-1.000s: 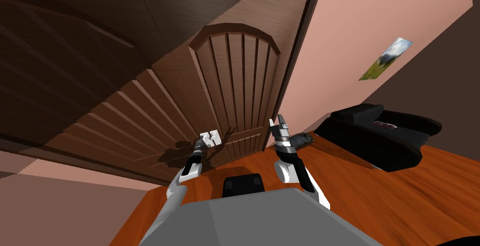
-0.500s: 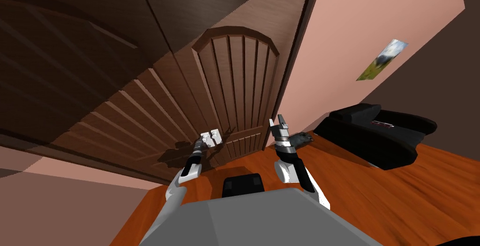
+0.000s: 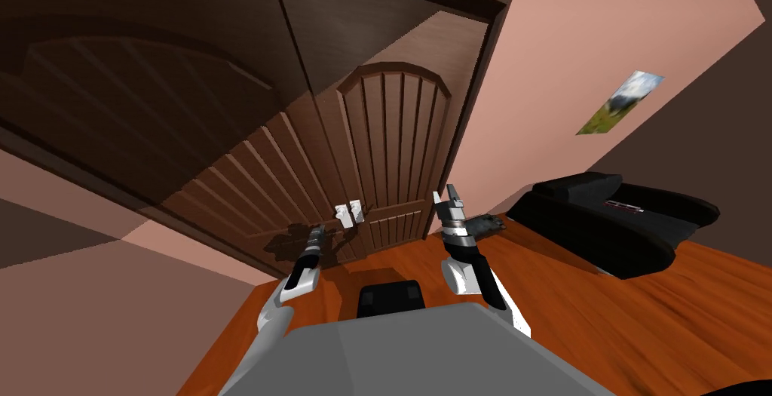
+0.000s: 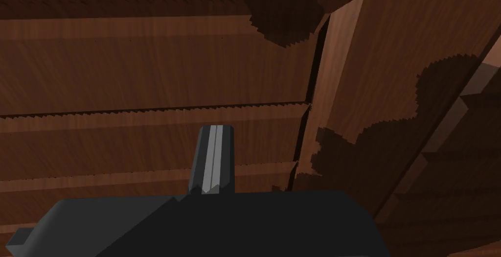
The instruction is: Pull the door open
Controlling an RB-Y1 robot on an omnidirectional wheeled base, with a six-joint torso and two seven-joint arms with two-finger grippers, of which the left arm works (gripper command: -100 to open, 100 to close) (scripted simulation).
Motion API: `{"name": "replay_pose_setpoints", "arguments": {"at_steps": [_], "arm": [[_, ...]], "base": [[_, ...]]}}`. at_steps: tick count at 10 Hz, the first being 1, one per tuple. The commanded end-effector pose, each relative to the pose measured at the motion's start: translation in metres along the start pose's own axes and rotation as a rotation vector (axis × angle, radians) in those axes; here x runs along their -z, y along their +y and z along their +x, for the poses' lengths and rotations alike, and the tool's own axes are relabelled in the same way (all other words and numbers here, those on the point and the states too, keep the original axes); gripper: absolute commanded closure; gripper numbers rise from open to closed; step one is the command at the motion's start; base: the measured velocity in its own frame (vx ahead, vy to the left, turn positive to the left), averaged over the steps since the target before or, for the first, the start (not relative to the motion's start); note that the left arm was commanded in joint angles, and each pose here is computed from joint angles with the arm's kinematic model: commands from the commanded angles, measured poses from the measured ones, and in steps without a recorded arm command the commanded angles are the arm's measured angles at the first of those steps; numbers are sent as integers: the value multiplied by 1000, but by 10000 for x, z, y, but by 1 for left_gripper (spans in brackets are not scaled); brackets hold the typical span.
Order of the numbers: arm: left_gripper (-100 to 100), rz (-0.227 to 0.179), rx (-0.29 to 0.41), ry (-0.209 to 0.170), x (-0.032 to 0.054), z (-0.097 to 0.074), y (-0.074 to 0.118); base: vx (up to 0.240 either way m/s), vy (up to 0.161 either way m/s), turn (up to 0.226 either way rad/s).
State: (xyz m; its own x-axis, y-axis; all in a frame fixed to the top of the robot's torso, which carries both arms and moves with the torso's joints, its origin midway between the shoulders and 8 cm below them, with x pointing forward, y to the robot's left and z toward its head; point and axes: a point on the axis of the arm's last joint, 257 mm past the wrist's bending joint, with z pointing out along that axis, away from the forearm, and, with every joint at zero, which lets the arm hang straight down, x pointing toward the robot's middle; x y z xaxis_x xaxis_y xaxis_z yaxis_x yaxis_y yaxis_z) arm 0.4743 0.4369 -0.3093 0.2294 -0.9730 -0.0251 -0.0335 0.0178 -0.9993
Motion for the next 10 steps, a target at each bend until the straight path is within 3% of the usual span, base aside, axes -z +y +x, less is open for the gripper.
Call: {"name": "replay_pose_setpoints", "arguments": {"at_steps": [1, 5, 6, 7, 8, 9, 10], "arm": [[-100, 5, 5, 15, 7, 69, -28], [-100, 29, 24, 75, -5, 406, -139], [-100, 24, 19, 63, 9, 331, -116], [-100, 1, 5, 28, 67, 91, -19], [-100, 1, 5, 28, 67, 91, -19], [-100, -19, -10, -8, 126, -138, 69], [-100, -28, -18, -26, 156, -257, 110]], "base": [[-194, -58, -41], [-190, -94, -74], [-59, -50, -12], [-37, 16, 165], [-28, 34, 110], [7, 79, 125], [43, 94, 150]]}}
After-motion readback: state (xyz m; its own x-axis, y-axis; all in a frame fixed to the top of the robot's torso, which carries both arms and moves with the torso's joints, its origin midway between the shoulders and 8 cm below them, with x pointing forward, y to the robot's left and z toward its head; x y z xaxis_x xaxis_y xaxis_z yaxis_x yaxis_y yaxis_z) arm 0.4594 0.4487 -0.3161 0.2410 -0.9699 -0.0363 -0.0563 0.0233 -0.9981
